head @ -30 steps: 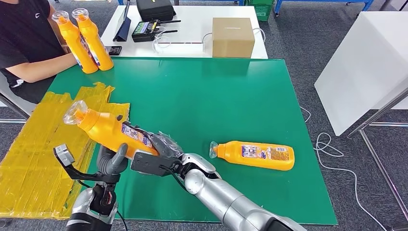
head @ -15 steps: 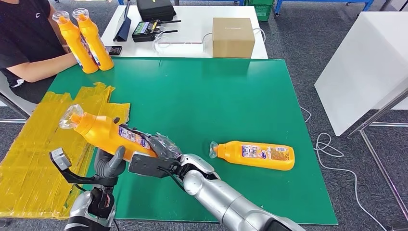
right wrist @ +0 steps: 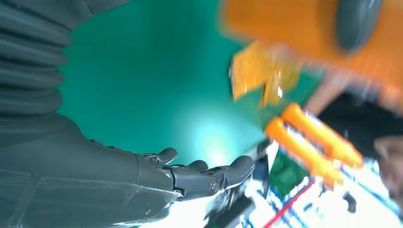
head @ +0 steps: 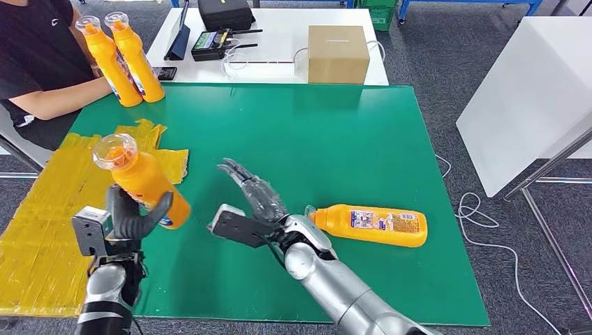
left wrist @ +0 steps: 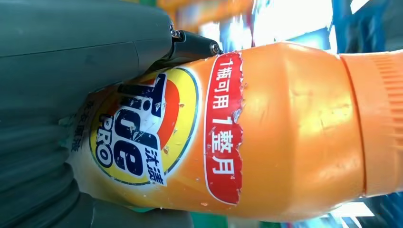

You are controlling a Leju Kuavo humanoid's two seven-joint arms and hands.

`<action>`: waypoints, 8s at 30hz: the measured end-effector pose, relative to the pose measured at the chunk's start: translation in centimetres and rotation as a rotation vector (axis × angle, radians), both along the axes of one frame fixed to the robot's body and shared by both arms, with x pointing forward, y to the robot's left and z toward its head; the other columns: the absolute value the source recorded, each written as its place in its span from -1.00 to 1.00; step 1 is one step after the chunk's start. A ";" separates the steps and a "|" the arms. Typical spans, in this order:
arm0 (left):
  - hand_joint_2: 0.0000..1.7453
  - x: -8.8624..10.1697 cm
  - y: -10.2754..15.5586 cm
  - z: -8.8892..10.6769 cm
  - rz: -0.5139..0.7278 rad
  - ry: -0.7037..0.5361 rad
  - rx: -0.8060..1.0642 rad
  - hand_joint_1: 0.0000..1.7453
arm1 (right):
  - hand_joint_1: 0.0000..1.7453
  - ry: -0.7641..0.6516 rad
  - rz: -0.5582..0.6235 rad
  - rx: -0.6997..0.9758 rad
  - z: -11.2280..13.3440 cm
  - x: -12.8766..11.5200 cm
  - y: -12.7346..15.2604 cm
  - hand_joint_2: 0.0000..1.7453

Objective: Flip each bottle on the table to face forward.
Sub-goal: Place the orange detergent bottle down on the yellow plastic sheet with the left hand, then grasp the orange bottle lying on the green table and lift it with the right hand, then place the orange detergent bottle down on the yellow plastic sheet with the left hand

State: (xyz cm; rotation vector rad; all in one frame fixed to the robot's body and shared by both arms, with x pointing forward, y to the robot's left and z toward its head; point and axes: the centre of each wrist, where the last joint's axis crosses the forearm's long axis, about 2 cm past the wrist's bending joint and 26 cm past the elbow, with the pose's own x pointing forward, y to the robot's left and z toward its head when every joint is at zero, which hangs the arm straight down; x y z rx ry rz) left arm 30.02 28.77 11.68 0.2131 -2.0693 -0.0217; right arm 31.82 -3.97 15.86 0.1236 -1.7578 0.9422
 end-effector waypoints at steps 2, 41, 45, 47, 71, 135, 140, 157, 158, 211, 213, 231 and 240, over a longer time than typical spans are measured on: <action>1.00 0.0 2.3 0.3 0.181 -0.039 0.145 1.00 | -1.00 -0.013 -0.031 0.017 0.2 0.4 -1.4 -1.00; -1.00 -3.6 15.7 -8.9 0.288 0.461 1.141 -1.00 | -1.00 0.086 -0.188 -0.480 -2.8 3.2 -24.6 1.00; -1.00 -3.6 15.7 -9.0 0.229 0.446 1.053 -1.00 | -1.00 0.120 -0.196 -0.589 -2.9 3.8 -26.3 1.00; -1.00 -3.6 15.7 -9.0 0.204 0.437 1.008 -1.00 | -1.00 0.137 -0.197 -0.638 -3.0 4.0 -27.3 1.00; -1.00 -4.7 15.6 -9.1 0.142 0.408 0.914 -1.00 | -1.00 0.205 -0.212 -0.830 -3.7 3.6 -31.7 1.00; 1.00 -3.7 -4.6 -1.3 -0.564 0.009 -0.617 -1.00 | 1.00 0.031 -0.199 0.127 0.1 2.8 -10.2 1.00; 1.00 -3.7 -5.3 -1.2 -0.588 0.016 -0.613 -1.00 | 1.00 0.025 -0.185 0.152 0.9 3.0 -9.2 1.00; 1.00 -2.1 -8.1 0.7 -0.615 -0.015 -0.486 -1.00 | 1.00 0.119 -0.029 0.106 1.9 3.5 -3.3 1.00; 1.00 -1.9 -8.2 0.9 -0.614 -0.020 -0.484 -1.00 | 1.00 0.127 -0.010 0.092 1.9 3.3 -2.7 1.00; 1.00 -1.8 -7.0 -0.3 -0.583 -0.043 -0.426 1.00 | -1.00 0.110 0.148 -0.107 -1.9 -1.1 3.2 -1.00; 1.00 -1.7 -6.8 0.0 -0.532 -0.057 -0.367 1.00 | -1.00 0.057 0.101 -0.064 -1.9 -1.3 2.6 -1.00; 1.00 1.5 3.5 1.2 0.466 -0.186 0.871 1.00 | -1.00 -0.186 -0.196 0.429 3.7 0.6 -6.9 -1.00; 1.00 3.3 5.2 -3.0 0.370 -0.041 1.303 1.00 | -1.00 -0.212 -0.202 0.496 3.7 0.4 -8.6 -1.00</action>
